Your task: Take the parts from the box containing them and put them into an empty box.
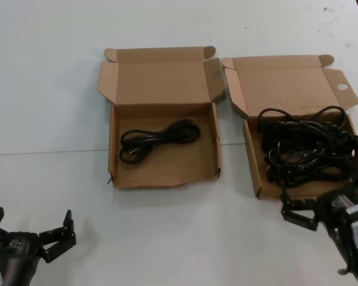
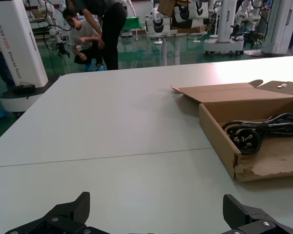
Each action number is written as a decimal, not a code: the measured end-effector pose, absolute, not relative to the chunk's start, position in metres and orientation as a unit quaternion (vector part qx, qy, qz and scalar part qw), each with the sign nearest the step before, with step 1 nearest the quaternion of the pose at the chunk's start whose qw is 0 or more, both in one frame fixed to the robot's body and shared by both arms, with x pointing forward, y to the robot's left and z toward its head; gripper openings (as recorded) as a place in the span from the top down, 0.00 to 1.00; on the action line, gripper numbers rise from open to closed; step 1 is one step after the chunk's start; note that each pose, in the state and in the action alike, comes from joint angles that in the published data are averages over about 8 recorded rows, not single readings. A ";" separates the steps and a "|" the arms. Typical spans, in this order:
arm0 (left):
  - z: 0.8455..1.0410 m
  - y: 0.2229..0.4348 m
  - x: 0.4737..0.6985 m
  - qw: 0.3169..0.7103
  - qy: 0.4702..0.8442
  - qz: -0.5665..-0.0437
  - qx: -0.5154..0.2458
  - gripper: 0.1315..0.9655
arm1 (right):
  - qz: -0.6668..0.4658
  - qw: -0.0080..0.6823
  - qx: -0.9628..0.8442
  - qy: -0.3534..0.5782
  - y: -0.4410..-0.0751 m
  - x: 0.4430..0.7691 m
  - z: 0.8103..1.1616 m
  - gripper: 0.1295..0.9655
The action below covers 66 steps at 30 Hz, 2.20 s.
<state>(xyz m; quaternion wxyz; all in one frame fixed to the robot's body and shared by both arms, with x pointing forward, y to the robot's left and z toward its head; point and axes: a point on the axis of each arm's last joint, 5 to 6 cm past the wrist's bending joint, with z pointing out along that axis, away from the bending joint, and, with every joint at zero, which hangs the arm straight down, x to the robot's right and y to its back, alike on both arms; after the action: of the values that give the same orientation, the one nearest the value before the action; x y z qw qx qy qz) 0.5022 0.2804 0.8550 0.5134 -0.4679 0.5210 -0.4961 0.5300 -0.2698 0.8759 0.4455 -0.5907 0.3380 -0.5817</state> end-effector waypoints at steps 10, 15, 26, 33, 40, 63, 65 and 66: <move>0.855 0.280 0.502 0.513 0.521 -0.496 -0.468 0.00 | -0.574 0.435 -0.579 0.382 -0.277 0.514 0.861 0.00; 0.855 0.280 0.502 0.513 0.521 -0.496 -0.468 0.00 | -0.574 0.434 -0.579 0.383 -0.277 0.514 0.861 0.00; 0.855 0.280 0.502 0.513 0.521 -0.496 -0.468 0.00 | -0.574 0.434 -0.579 0.383 -0.277 0.514 0.861 0.00; 0.855 0.280 0.502 0.513 0.521 -0.496 -0.468 0.00 | -0.574 0.434 -0.579 0.383 -0.277 0.514 0.861 0.00; 0.855 0.280 0.502 0.513 0.521 -0.496 -0.468 0.00 | -0.574 0.434 -0.579 0.383 -0.277 0.514 0.861 0.00; 0.855 0.280 0.502 0.513 0.521 -0.496 -0.468 0.00 | -0.574 0.434 -0.579 0.383 -0.277 0.514 0.861 0.00; 0.855 0.280 0.502 0.513 0.521 -0.496 -0.468 0.00 | -0.574 0.434 -0.579 0.383 -0.277 0.514 0.861 0.00; 0.855 0.280 0.502 0.513 0.521 -0.496 -0.468 0.00 | -0.574 0.434 -0.579 0.383 -0.277 0.514 0.861 0.00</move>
<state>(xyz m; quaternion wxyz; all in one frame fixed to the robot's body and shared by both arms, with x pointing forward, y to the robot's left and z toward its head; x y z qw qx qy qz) 0.5022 0.2804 0.8550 0.5133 -0.4679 0.5210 -0.4961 0.5141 -0.2773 0.8607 0.4344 -0.5790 0.3834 -0.5737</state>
